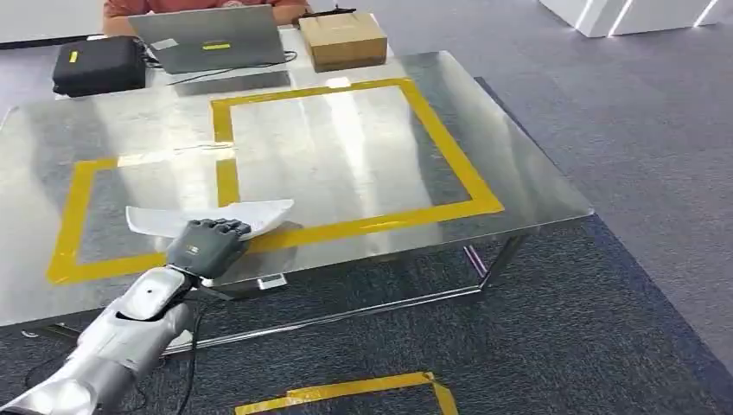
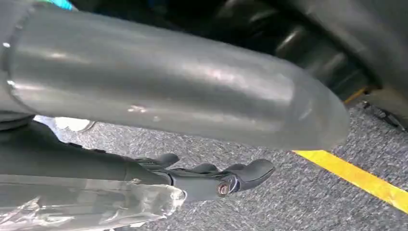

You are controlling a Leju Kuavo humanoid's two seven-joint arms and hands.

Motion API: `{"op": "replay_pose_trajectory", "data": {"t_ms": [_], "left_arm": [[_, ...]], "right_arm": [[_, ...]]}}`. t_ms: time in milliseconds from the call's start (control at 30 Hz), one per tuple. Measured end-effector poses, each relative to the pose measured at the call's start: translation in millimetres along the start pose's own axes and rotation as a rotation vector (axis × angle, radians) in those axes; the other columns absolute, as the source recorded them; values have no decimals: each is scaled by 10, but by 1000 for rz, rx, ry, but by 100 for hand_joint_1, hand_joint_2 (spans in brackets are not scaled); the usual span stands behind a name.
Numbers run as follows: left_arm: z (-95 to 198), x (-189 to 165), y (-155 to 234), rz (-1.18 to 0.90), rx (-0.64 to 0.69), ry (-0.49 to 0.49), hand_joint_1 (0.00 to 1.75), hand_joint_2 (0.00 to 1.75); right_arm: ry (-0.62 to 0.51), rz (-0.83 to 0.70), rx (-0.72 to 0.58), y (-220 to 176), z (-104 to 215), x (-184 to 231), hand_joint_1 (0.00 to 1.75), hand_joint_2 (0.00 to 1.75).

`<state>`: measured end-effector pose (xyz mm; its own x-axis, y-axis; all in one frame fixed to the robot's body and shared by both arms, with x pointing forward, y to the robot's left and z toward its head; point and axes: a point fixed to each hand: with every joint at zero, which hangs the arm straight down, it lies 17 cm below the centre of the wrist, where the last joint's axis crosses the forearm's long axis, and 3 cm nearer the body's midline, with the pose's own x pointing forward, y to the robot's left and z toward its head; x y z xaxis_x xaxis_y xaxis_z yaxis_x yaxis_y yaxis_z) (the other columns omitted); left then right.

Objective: Take the parts from the cabinet and place them on the table.

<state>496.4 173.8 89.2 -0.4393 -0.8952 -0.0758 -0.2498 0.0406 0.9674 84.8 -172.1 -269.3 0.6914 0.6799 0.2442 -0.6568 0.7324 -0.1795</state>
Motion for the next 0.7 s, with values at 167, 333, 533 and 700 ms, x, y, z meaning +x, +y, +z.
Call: {"op": "replay_pose_trajectory", "data": {"t_ms": [167, 333, 533, 700], "left_arm": [[-17, 40, -21, 7, -7, 2, 161, 175], [1, 82, -69, 10, -19, -3, 161, 175], [22, 55, -93, 6, -25, 1, 161, 175], [18, 71, -98, 7, -27, -2, 161, 175]], "right_arm": [[1, 0, 1, 6, 1, -6, 0, 0], [6, -1, 1, 5, 1, -14, 0, 0], [4, -2, 5, 31, 6, 4, 0, 0], [9, -3, 9, 54, 12, -27, 0, 0]]}}
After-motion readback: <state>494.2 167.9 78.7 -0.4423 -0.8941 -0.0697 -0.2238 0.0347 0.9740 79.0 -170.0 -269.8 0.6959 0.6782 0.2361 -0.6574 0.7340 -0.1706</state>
